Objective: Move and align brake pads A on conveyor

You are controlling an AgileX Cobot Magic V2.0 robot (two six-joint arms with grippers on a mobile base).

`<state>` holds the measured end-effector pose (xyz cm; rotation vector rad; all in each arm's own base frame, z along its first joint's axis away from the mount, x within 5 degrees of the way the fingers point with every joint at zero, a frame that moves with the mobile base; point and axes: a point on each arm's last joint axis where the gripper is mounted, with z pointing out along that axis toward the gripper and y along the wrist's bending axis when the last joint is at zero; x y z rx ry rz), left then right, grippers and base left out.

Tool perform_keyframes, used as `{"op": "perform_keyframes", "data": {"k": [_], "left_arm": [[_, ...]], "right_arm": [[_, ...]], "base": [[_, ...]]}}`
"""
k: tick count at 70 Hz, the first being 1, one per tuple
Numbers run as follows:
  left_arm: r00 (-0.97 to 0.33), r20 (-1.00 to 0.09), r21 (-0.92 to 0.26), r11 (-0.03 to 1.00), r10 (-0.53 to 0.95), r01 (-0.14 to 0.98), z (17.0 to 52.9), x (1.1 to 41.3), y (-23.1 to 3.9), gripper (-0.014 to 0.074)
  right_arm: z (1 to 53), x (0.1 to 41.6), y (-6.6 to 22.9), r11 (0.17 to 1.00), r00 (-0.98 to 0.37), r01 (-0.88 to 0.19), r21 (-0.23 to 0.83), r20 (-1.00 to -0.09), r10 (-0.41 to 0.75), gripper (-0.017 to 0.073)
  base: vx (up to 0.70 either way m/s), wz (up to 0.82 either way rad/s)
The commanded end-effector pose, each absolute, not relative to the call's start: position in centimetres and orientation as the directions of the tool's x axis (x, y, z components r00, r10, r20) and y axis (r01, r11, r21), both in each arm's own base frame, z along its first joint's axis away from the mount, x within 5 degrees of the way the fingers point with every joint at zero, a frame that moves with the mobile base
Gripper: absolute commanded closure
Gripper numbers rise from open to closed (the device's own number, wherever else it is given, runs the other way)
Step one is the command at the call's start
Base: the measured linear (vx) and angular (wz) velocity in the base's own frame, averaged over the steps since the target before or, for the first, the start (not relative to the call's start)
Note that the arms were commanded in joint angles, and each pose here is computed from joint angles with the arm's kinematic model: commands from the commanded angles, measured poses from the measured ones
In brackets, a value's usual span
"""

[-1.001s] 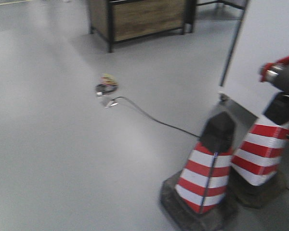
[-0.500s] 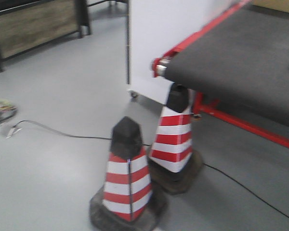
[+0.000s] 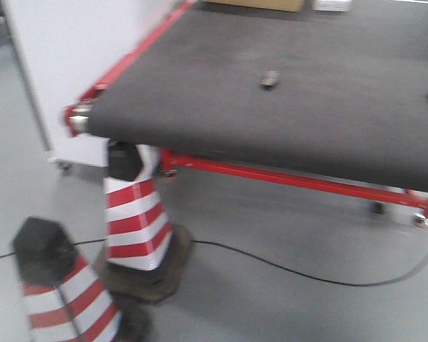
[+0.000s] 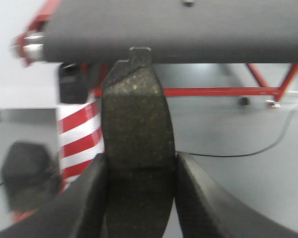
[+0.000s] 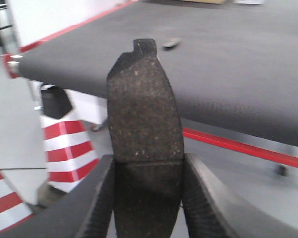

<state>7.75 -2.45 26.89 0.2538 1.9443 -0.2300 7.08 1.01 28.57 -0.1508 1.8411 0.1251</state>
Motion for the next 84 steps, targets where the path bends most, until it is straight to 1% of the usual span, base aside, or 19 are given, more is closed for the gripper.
{"op": "perform_keyframes", "data": {"k": [1,23,44,58,84], "left_arm": [[-0.274,-0.961,-0.049,0.957,0.033,0.286,28.53,8.14,-2.56,0.06],[-0.274,-0.961,-0.049,0.957,0.033,0.286,28.53,8.14,-2.56,0.06],[-0.274,-0.961,-0.049,0.957,0.033,0.286,28.53,8.14,-2.56,0.06],[-0.274,-0.961,-0.049,0.957,0.033,0.286,28.53,8.14,-2.56,0.06],[-0.273,-0.962,-0.049,0.957,0.032,0.285,28.54,8.13,-2.55,0.06]], "right_arm": [[30.33,7.19,1.14,0.983,-0.151,-0.183,-0.01,-0.988,-0.038,0.0557],[30.33,7.19,1.14,0.983,-0.151,-0.183,-0.01,-0.988,-0.038,0.0557],[30.33,7.19,1.14,0.983,-0.151,-0.183,-0.01,-0.988,-0.038,0.0557],[30.33,7.19,1.14,0.983,-0.151,-0.183,-0.01,-0.988,-0.038,0.0557],[30.3,7.19,1.13,0.983,-0.155,-0.182,-0.01,-0.987,-0.038,0.0557]], "base": [[0.09,-0.67],[0.08,-0.53],[0.13,-0.34],[0.22,-0.13],[0.32,0.05]]}}
